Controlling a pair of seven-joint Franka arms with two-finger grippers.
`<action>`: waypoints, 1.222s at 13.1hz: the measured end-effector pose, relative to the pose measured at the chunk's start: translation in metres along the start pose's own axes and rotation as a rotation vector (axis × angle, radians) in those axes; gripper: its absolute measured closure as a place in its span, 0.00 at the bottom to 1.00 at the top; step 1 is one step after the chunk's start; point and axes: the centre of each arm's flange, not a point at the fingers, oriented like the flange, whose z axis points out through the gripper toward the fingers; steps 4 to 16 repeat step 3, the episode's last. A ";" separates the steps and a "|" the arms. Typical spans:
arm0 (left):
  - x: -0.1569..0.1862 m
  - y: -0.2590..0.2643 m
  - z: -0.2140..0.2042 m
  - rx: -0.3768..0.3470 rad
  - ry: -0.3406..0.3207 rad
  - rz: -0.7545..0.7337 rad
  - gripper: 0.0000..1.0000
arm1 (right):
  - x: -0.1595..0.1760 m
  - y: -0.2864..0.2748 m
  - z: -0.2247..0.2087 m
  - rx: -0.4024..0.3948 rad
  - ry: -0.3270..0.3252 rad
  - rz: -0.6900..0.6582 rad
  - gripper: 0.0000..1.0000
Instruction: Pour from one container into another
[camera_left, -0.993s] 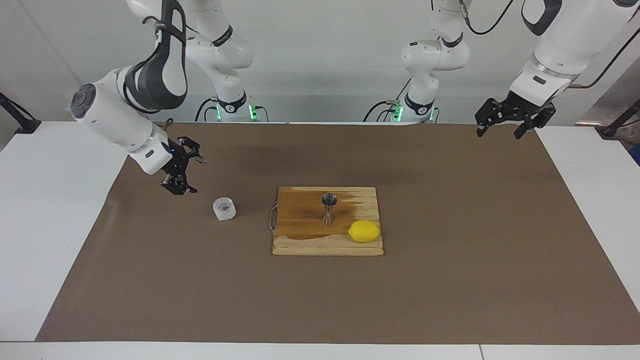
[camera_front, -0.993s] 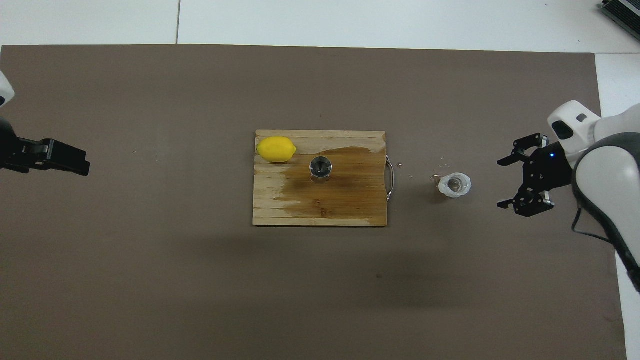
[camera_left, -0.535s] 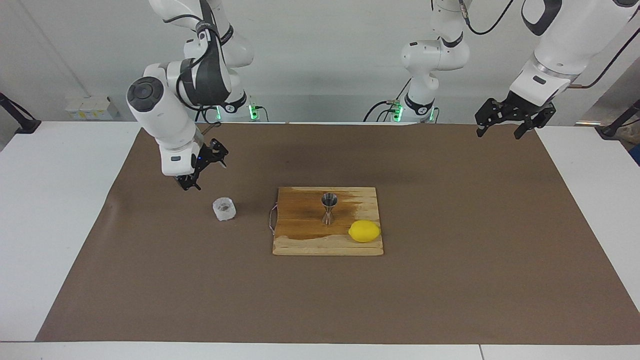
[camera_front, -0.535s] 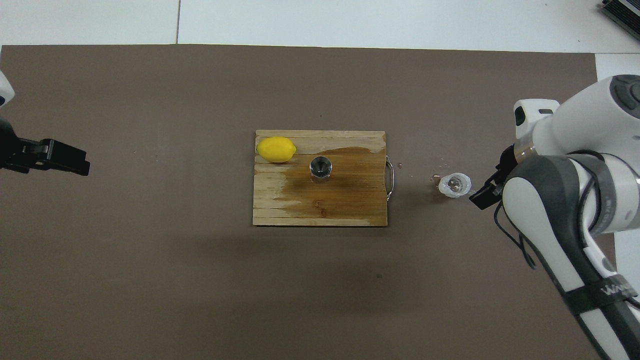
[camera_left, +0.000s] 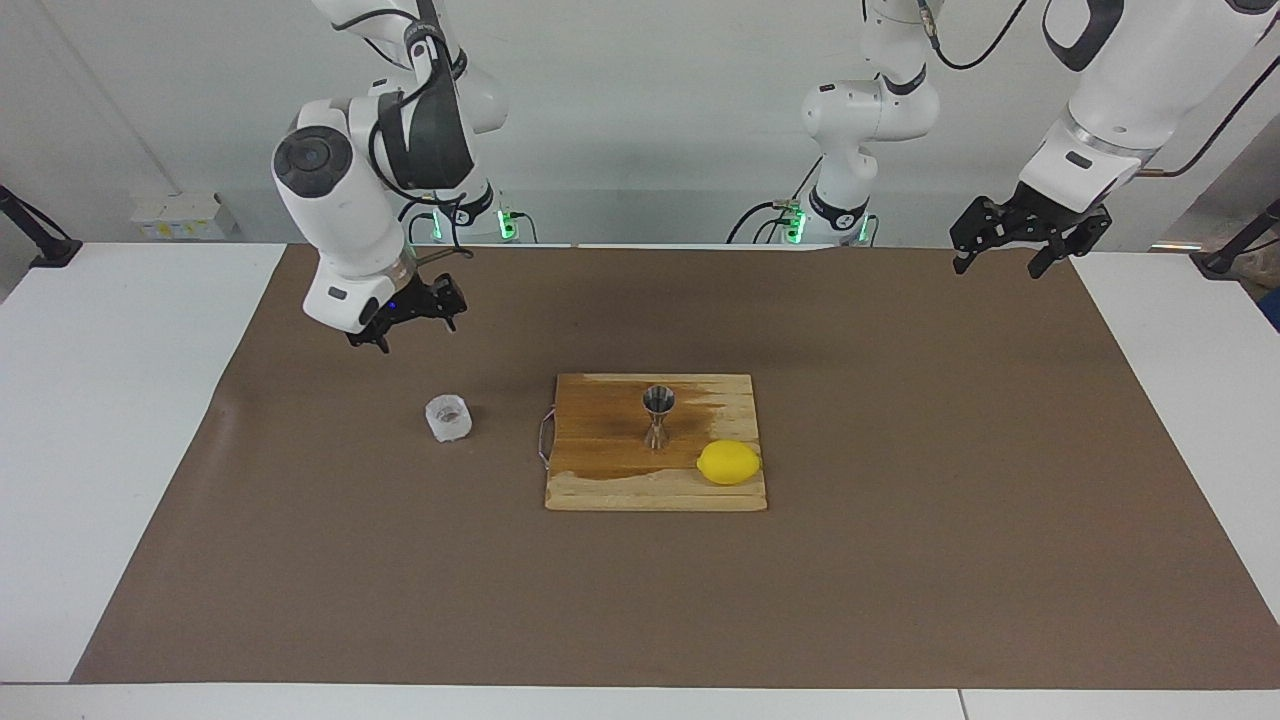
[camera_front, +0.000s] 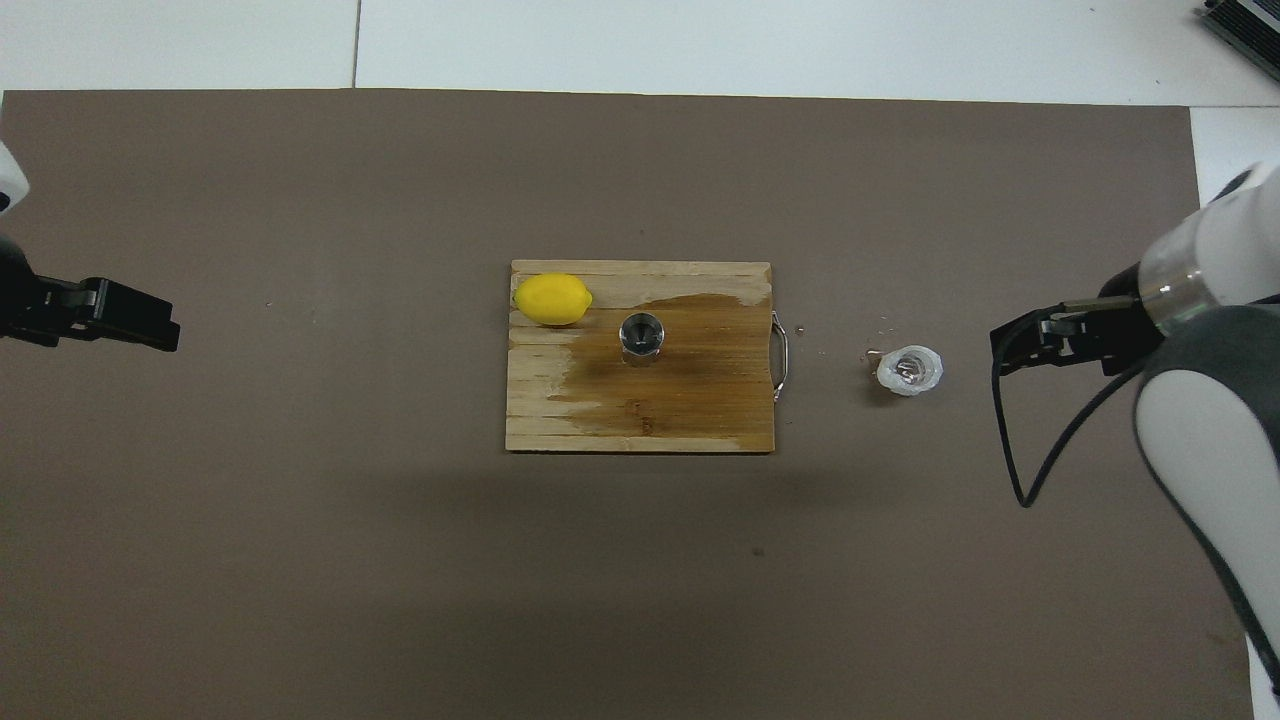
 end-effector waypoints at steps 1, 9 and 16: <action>0.000 0.000 0.000 0.000 0.000 0.000 0.00 | -0.007 0.007 -0.019 0.003 0.011 0.038 0.00; 0.000 0.000 0.000 0.000 0.000 0.000 0.00 | -0.014 0.025 -0.036 0.009 0.025 0.083 0.00; 0.000 0.000 0.000 0.000 0.000 0.000 0.00 | -0.014 0.025 -0.036 0.009 0.025 0.083 0.00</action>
